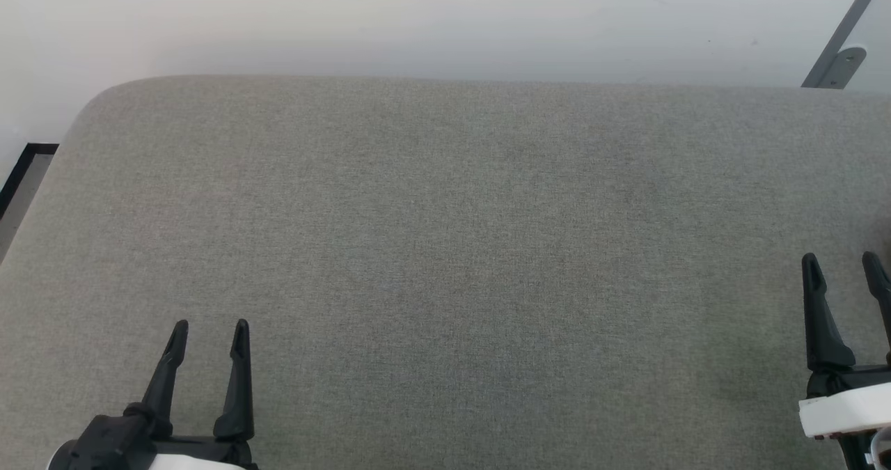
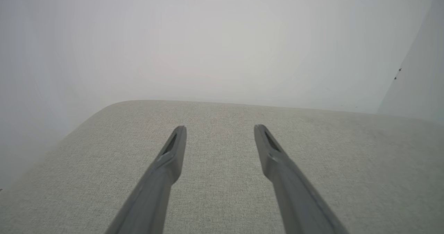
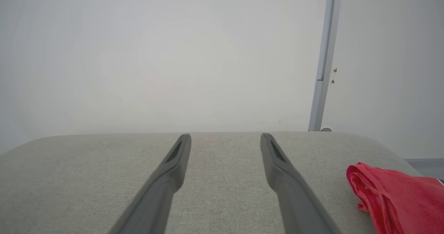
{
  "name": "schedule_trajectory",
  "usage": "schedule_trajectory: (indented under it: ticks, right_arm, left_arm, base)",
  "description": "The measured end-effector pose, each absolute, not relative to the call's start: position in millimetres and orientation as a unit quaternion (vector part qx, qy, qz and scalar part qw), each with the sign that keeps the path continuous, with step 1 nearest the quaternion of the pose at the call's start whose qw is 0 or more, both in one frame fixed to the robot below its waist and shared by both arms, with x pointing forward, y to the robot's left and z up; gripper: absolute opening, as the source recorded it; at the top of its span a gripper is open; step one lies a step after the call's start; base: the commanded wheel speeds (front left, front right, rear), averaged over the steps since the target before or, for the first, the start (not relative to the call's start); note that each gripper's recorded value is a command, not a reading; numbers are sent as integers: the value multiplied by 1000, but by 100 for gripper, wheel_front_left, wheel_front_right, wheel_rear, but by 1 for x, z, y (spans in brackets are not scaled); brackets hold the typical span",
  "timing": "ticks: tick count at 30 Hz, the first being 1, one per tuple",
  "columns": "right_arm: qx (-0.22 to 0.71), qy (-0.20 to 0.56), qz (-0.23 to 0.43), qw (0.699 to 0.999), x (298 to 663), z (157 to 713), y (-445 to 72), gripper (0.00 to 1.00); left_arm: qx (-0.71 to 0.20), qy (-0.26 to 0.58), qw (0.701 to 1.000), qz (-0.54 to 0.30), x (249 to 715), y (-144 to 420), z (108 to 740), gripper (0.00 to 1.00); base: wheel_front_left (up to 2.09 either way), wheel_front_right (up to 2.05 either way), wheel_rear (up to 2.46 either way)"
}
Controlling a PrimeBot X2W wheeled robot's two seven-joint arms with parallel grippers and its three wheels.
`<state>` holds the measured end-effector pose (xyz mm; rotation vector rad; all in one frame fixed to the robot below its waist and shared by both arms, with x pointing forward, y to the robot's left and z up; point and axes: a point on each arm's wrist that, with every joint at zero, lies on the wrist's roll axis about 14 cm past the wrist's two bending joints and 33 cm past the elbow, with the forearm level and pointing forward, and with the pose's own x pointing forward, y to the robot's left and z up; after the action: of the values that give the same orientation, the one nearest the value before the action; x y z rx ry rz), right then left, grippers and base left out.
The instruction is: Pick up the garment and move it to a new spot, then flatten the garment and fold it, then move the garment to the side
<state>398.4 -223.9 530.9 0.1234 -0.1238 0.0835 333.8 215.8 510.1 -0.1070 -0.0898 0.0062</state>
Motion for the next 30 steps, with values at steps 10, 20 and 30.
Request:
schedule_trajectory:
  ticks: [10,20,30]
  right_arm:
    - [65,-64,42,995,398,534,-222,100]
    - [67,-64,43,995,397,534,-221,100]
    - [73,-63,40,995,395,533,-222,100]
  left_arm:
    - [-58,-46,997,-1,334,212,510,100]
    - [-60,-49,997,-1,334,212,513,100]
    - [-66,-51,997,-3,335,209,513,100]
  base:
    - [0,0,0]
    - [0,0,0]
    - [0,0,0]
